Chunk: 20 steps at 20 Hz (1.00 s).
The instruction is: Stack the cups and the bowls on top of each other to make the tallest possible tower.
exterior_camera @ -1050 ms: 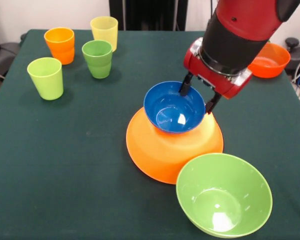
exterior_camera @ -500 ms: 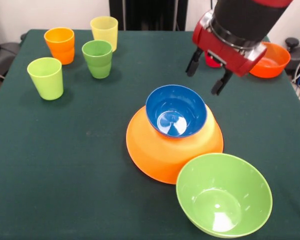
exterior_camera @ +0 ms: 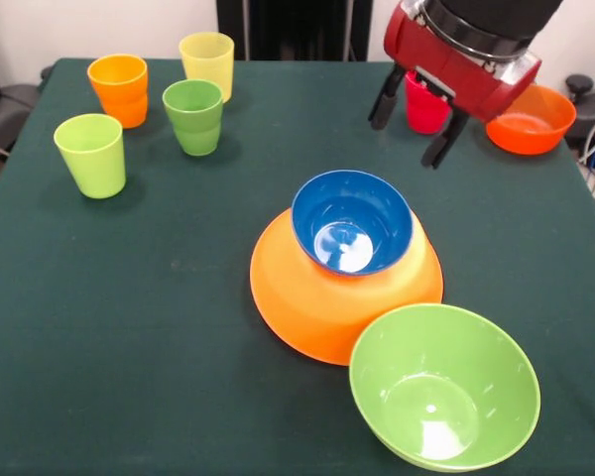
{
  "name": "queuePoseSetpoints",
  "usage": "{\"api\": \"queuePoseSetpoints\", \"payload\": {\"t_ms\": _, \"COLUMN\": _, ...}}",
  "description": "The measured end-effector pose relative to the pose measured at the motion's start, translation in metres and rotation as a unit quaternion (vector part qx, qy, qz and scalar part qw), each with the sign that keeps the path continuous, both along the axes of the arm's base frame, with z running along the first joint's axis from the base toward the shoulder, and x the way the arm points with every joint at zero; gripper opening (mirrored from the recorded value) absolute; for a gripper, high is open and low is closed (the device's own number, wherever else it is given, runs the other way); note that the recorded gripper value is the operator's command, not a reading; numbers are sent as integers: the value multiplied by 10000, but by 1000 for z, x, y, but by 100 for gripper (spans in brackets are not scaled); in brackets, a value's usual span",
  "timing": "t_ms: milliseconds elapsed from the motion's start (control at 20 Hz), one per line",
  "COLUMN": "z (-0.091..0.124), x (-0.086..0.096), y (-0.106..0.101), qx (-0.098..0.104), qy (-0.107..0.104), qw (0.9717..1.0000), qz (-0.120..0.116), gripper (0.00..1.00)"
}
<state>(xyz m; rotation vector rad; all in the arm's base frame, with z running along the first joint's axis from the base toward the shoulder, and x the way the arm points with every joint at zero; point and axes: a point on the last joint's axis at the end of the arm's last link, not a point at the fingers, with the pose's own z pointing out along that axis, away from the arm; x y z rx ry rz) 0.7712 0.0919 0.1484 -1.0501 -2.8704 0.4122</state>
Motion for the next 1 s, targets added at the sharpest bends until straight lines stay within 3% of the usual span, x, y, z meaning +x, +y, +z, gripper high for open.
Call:
{"api": "queuePoseSetpoints", "payload": {"t_ms": 600, "z": 7, "x": -33, "y": -31, "qx": 7, "qy": 35, "qw": 9996, "qz": -262, "gripper": 100}}
{"api": "queuePoseSetpoints", "payload": {"t_ms": 700, "z": 9, "x": -45, "y": -42, "qx": 0, "qy": 56, "qw": 9994, "qz": -352, "gripper": 100}}
{"api": "queuePoseSetpoints", "payload": {"t_ms": 1000, "z": 11, "x": -57, "y": -74, "qx": -69, "qy": -57, "qw": 9987, "qz": -495, "gripper": 100}}
